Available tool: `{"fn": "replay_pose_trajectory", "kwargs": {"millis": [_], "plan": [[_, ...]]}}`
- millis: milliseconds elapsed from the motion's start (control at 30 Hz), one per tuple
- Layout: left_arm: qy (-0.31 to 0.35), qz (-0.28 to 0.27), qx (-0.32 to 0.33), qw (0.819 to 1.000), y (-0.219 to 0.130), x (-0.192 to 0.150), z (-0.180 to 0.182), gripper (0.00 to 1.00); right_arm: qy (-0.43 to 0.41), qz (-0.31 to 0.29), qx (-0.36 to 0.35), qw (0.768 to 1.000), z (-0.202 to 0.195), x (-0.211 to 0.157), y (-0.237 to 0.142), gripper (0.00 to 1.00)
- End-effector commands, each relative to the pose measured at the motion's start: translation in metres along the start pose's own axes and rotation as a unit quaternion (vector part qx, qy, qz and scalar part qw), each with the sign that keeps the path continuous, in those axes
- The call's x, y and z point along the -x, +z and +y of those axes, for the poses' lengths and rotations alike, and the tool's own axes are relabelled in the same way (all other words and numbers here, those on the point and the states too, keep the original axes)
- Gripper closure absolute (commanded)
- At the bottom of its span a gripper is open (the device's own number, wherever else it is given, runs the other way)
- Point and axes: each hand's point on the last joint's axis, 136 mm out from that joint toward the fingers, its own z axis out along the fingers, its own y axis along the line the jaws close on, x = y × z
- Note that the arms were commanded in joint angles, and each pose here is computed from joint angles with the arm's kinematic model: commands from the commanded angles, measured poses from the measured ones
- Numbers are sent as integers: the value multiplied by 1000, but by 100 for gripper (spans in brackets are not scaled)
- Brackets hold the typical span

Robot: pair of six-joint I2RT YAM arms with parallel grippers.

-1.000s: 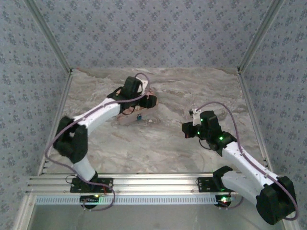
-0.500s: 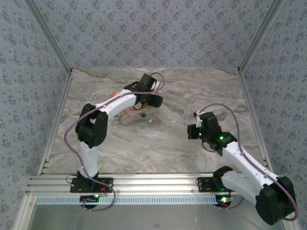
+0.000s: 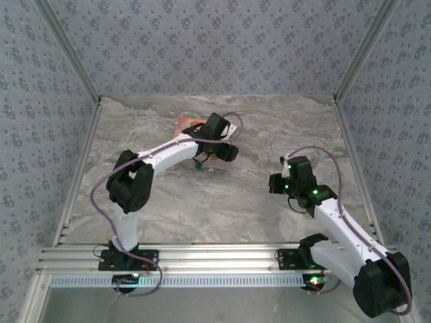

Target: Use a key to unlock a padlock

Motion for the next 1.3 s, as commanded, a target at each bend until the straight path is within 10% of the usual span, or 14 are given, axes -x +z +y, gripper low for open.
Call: {"fn": "replay_pose_trajectory", "kwargs": {"millis": [0,600,967,1267], "plan": [[-12,33,-48,998,-3,-21,-19,30,10,0,13,1000,2,-2,0,100],[-65,-101,-92,988,-89,35,-1,9,-11,1,105,994,45,17,12,100],[-185,-199,-91,958,-118,-41,78,8,-45,22,207,977,121,61,53,100],[-182,-176,-103,962,-90,-81,92,13,-40,60,233,970,153,83,108,100]]}}
